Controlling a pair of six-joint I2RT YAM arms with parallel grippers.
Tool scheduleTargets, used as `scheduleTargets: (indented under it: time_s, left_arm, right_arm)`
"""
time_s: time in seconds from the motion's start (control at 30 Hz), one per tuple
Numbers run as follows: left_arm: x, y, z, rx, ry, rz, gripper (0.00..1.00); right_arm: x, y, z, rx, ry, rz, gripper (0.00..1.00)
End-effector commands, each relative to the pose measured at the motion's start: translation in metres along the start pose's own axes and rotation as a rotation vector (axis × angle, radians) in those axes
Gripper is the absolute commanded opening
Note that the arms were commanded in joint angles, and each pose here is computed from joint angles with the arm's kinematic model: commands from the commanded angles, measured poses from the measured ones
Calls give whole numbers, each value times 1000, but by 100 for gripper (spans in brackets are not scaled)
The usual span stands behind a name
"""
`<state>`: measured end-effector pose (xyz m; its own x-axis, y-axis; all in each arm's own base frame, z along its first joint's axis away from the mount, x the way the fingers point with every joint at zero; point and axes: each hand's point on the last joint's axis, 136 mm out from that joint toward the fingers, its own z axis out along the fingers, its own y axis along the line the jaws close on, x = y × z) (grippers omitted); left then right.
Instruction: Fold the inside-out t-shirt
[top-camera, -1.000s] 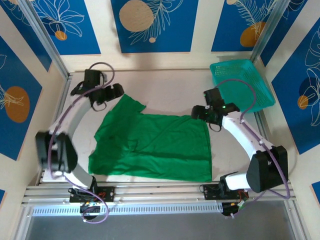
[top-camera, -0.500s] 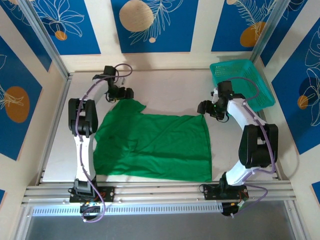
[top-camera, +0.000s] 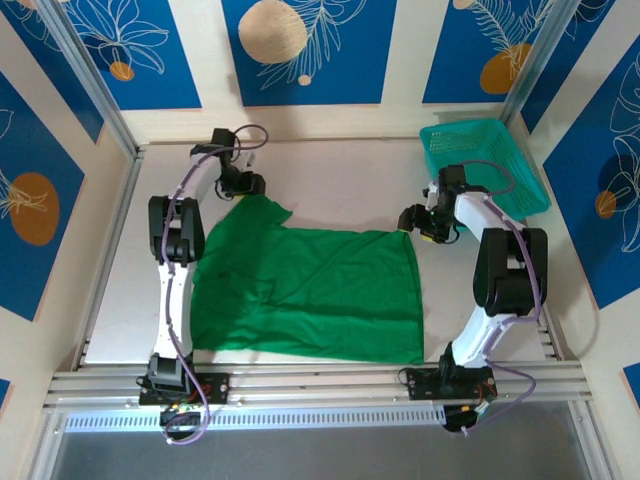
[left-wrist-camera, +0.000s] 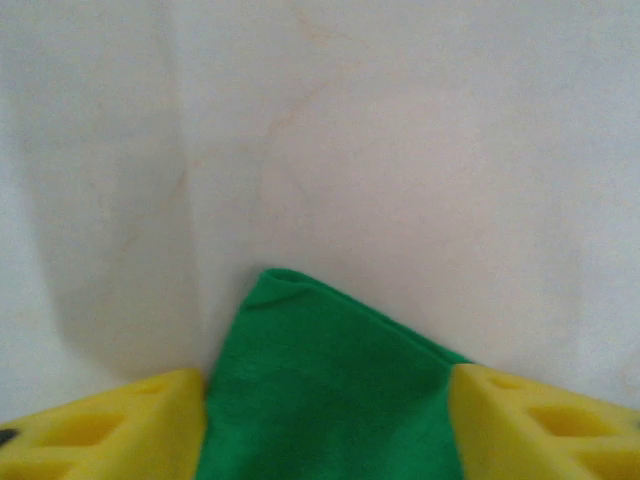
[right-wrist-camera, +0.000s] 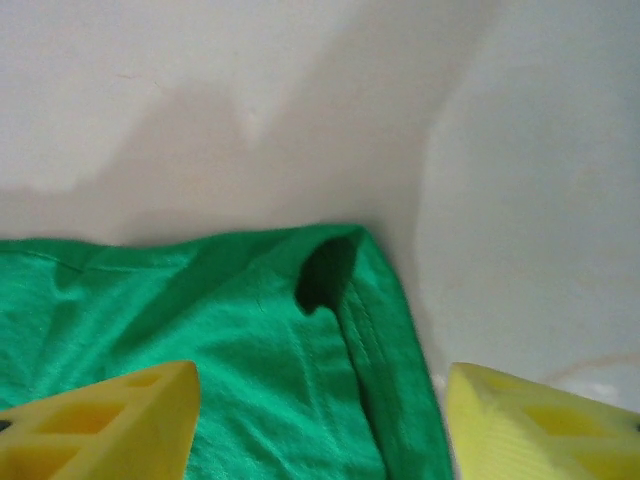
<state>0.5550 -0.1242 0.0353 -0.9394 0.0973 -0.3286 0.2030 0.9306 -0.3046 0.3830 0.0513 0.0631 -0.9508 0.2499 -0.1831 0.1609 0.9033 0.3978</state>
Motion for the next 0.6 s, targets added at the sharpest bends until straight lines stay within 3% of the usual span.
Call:
scheduleTargets:
  time_s: [0.0, 0.1, 0.23, 0.33, 0.4, 0.5, 0.57]
  left_arm:
    - [10, -9, 15, 52, 50, 43, 48]
    - [6, -9, 9, 68, 35, 69, 22]
    - [1, -8, -2, 34, -3, 168, 5]
    - [-7, -5, -15, 3, -77, 231, 0]
    - [-16, -3, -27, 13, -133, 233, 0]
    - [-30, -5, -53, 55, -241, 263, 0]
    - [-33, -11, -69, 88, -312, 323, 0]
  right_arm:
    - [-5, 23, 4, -120, 20, -12, 65]
    - [-10, 22, 11, -117, 32, 8, 62]
    - [-13, 25, 23, -157, 55, 32, 52]
    - [-19, 30, 27, -202, 78, 40, 28]
    - [-22, 34, 26, -219, 75, 39, 21]
    - [-28, 34, 19, -216, 39, 33, 3]
    - [-33, 38, 12, -238, 7, 13, 0]
